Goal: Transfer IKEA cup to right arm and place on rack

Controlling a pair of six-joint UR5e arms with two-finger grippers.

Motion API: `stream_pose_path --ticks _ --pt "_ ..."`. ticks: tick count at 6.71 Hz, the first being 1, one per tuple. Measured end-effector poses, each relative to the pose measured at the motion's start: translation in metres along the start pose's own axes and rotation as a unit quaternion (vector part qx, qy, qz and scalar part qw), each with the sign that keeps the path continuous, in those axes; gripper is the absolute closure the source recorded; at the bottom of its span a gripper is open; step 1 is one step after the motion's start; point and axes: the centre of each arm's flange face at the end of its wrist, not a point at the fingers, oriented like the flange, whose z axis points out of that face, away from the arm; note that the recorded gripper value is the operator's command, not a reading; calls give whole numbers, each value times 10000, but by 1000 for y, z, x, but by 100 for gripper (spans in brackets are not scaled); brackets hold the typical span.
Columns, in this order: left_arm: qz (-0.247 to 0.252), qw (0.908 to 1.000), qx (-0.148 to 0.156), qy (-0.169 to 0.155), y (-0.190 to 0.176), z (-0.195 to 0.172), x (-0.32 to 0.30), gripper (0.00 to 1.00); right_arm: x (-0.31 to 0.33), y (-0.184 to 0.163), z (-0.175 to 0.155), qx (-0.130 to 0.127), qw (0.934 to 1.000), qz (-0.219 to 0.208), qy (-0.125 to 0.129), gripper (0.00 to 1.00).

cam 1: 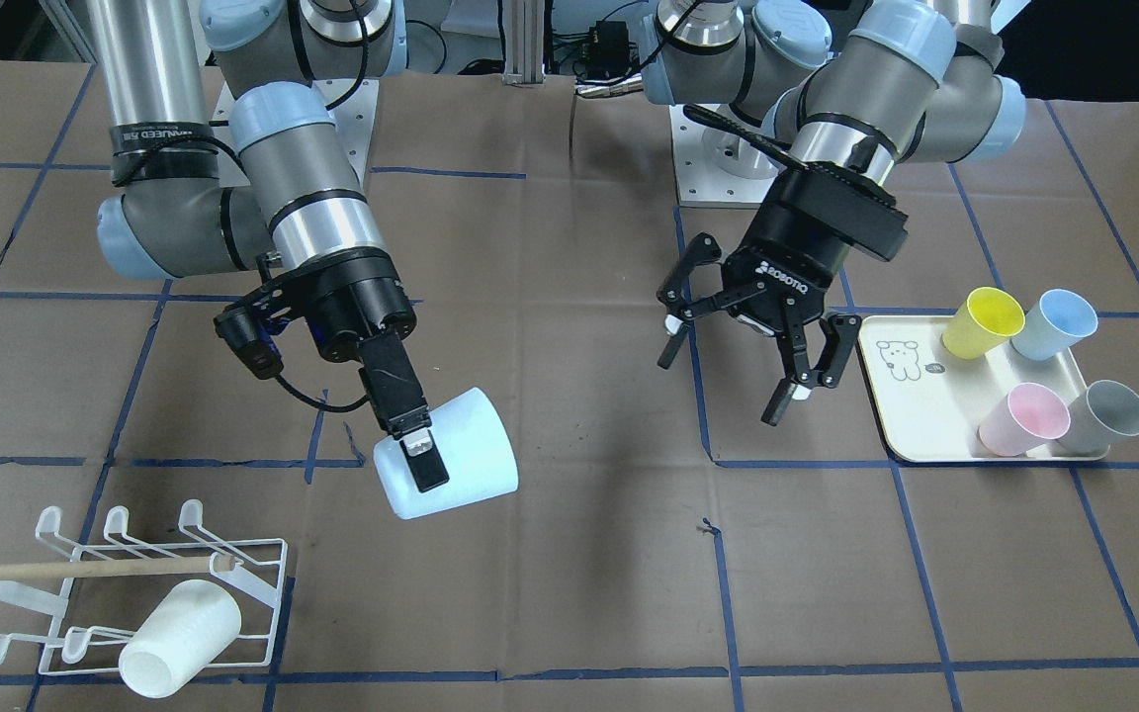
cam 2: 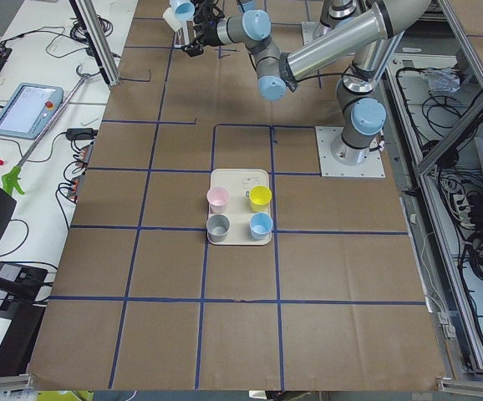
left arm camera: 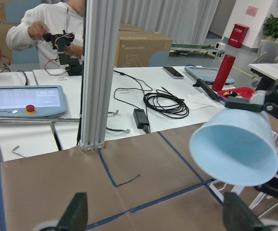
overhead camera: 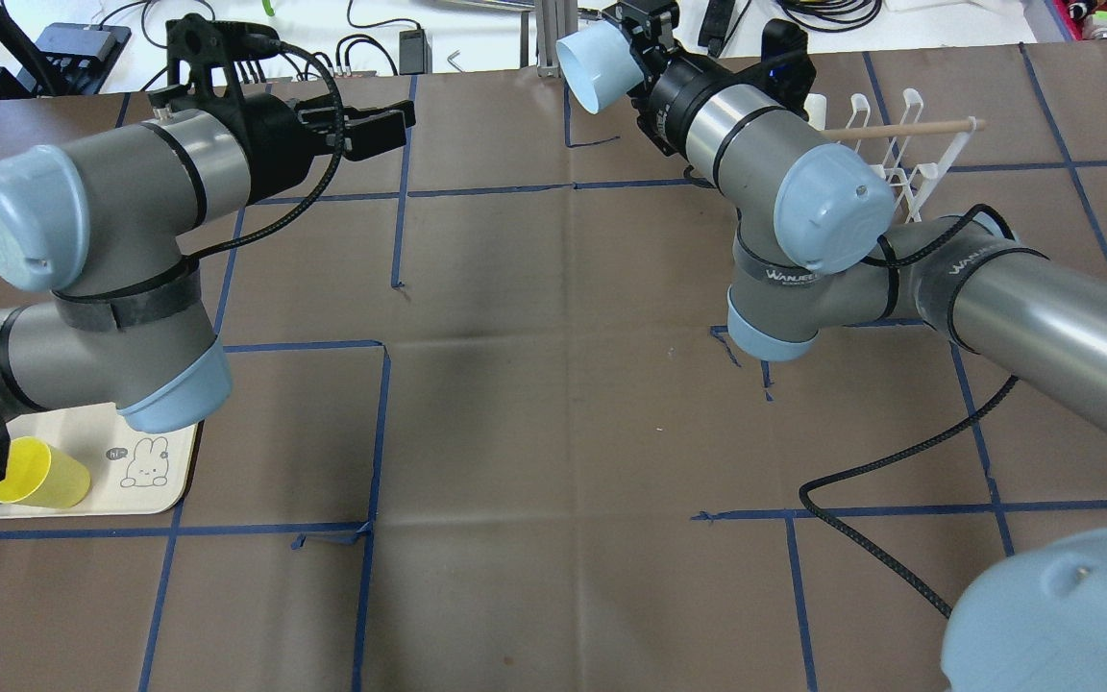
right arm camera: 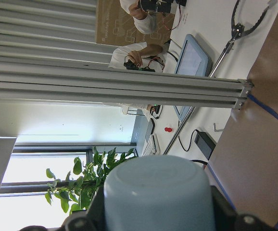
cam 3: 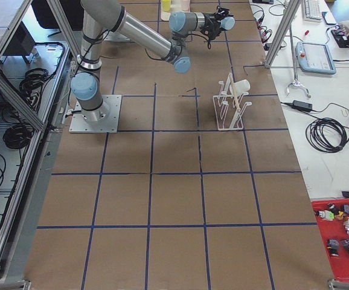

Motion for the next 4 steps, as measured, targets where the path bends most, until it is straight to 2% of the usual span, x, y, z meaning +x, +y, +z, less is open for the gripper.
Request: stream_pose_path --ticks 1,2,3,4 --pt "-200 9982 -431 -377 -16 0 -14 1 3 -21 -1 186 9980 -607 36 91" --pt "-400 9913 -986 -773 -37 1 -28 1 6 -39 -3 351 9911 -1281 107 91" --pt "-584 9786 -1622 -1127 -56 1 -38 1 10 -61 -6 524 9788 -1967 211 90" --pt "-769 9616 -2275 -1332 -68 -1 -44 1 16 -89 -10 719 9616 -2626 353 90"
